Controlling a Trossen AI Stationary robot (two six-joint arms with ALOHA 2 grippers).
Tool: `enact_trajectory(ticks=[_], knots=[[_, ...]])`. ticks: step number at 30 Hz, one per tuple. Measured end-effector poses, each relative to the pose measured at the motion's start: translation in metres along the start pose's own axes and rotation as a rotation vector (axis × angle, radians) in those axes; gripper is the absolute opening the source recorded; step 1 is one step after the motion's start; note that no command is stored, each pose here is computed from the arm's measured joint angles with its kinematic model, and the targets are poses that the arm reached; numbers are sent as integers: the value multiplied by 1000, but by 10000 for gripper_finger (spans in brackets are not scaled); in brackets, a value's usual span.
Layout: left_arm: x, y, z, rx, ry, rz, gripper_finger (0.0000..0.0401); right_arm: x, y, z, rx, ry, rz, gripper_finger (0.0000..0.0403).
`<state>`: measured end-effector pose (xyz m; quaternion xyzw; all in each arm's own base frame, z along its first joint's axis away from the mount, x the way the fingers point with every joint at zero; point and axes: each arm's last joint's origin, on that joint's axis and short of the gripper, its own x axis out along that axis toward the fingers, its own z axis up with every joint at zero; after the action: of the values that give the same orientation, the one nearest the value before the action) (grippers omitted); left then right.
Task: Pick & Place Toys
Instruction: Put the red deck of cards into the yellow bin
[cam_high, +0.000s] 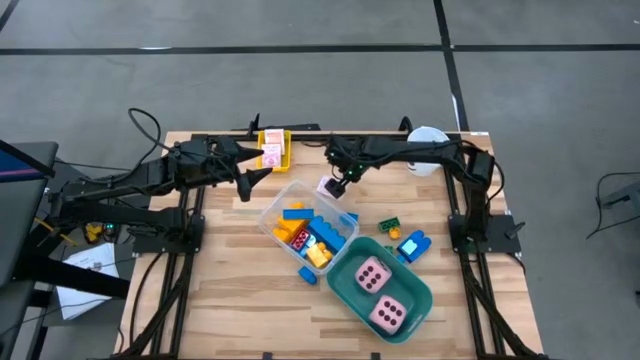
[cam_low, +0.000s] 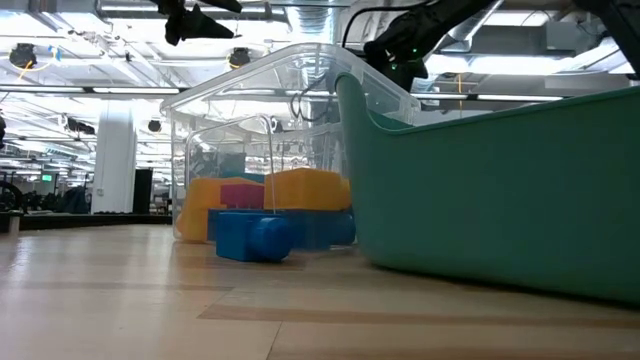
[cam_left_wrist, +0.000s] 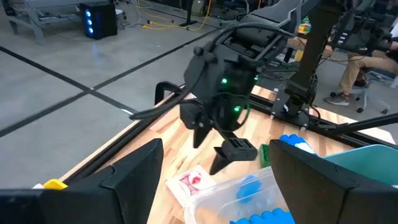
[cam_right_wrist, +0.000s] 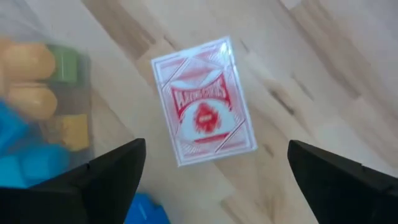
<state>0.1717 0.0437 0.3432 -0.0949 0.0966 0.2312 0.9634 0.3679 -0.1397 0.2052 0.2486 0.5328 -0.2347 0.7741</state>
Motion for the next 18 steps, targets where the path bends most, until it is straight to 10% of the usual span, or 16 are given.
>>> enact_trajectory(ticks=[18], knots=[[0,0,0,-62,0,-8,289,43,-3,-4,-133,113,-1,380]])
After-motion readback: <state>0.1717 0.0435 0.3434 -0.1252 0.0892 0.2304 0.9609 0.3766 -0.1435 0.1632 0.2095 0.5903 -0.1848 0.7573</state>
